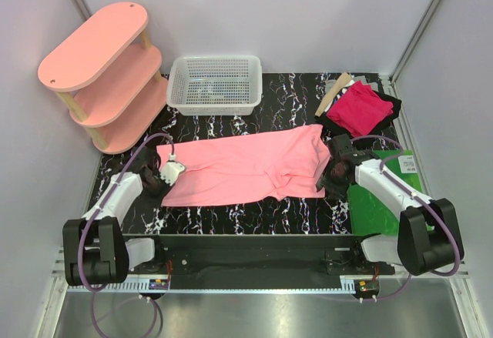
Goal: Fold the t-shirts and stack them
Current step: Fold the tshirt
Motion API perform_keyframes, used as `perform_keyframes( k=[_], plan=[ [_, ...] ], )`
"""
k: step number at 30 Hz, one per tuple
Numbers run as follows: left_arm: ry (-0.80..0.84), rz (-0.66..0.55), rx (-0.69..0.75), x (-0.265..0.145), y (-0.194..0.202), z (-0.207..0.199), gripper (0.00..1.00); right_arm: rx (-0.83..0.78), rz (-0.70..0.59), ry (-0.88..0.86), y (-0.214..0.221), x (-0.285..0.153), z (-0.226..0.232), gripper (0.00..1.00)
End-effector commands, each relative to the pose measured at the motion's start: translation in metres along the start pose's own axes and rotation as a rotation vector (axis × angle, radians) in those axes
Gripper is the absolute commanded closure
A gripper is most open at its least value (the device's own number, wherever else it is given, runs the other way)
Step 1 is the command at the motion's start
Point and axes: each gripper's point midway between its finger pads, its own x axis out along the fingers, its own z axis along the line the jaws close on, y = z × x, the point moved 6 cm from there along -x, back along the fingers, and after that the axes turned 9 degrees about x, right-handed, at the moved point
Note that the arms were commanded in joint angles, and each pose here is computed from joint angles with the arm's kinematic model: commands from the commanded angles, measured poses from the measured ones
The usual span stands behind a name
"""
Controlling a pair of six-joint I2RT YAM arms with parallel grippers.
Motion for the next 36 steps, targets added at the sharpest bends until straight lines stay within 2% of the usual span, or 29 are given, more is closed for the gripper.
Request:
perform_keyframes(
  k=[1, 16, 20, 28, 35, 36],
  plan=[
    [-0.042, -0.009, 0.010, -0.001, 0.001, 0.004, 1.00, -0.030, -0.094, 0.000, -0.020, -0.002, 0.010, 0.51],
    [-0.051, -0.049, -0.002, -0.006, -0.005, 0.007, 1.00, -0.036, -0.040, 0.063, -0.012, 0.019, 0.001, 0.55],
    [-0.053, -0.057, -0.005, -0.006, -0.005, 0.007, 1.00, -0.023, -0.012, 0.038, -0.010, 0.026, 0.009, 0.67],
    [-0.064, -0.072, -0.010, -0.009, -0.006, 0.008, 1.00, -0.029, -0.001, -0.003, -0.013, 0.021, 0.018, 0.72],
    [-0.069, -0.092, -0.015, -0.012, -0.010, 0.009, 1.00, -0.034, 0.018, -0.015, -0.008, 0.018, 0.015, 0.92],
    [-0.071, -0.090, -0.017, -0.012, -0.010, 0.009, 1.00, -0.034, 0.015, -0.020, -0.007, 0.016, 0.014, 1.00]
  ],
)
